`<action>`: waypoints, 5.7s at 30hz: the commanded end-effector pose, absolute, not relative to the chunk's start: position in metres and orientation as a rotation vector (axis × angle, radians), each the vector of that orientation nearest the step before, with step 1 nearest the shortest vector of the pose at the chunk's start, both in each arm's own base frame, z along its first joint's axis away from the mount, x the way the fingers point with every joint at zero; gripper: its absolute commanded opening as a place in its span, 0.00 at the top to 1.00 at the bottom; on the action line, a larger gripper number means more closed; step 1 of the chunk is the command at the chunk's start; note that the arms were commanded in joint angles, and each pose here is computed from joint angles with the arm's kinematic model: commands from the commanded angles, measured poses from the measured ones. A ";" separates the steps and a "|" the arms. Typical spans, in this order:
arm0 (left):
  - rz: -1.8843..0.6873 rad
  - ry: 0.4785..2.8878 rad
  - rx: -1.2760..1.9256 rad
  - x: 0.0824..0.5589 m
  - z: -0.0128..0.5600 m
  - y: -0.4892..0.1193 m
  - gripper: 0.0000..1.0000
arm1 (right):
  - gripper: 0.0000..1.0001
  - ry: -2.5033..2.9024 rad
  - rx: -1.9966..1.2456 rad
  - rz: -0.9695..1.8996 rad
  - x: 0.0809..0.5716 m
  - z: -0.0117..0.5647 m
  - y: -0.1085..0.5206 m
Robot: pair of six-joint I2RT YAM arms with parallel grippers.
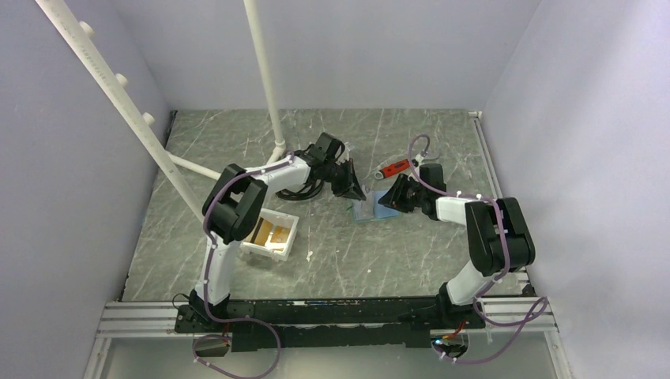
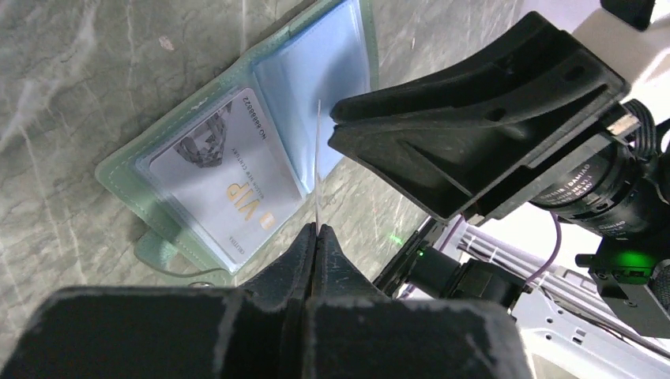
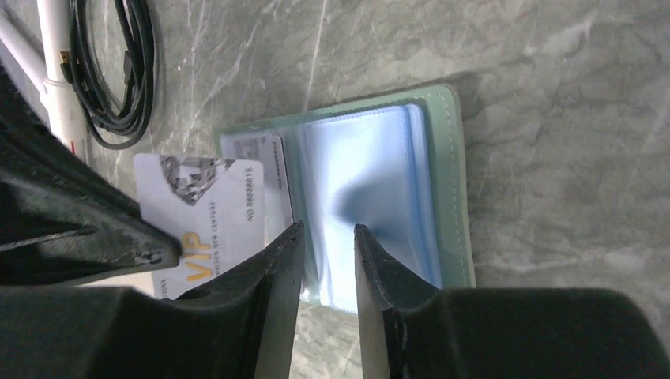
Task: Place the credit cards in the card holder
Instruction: Insert the credit card into the card holder.
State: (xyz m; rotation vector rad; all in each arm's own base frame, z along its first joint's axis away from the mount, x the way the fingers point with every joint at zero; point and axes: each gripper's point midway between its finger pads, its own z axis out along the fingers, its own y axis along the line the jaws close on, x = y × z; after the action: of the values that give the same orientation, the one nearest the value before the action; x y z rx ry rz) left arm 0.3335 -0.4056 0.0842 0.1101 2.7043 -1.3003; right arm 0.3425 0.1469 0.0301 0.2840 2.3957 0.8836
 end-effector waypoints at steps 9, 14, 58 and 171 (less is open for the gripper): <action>-1.432 2.730 0.062 0.328 0.075 -0.417 1.00 | 0.65 2.374 0.340 0.858 0.336 0.035 0.128; -1.417 2.740 0.016 0.323 0.070 -0.410 1.00 | 0.66 2.379 0.340 0.870 0.337 0.031 0.129; -1.586 2.487 -0.220 0.350 0.040 -0.416 1.00 | 0.62 2.401 0.369 0.800 0.334 0.033 0.116; -1.228 2.589 0.282 0.329 0.069 -0.448 0.63 | 0.71 2.328 0.353 0.969 0.333 0.048 0.120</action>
State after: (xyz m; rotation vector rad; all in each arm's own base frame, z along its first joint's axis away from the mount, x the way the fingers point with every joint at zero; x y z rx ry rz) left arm 0.3215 -0.4426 0.0510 0.2631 2.6354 -1.2165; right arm 0.3276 0.1155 0.0386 0.3986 2.3699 0.9155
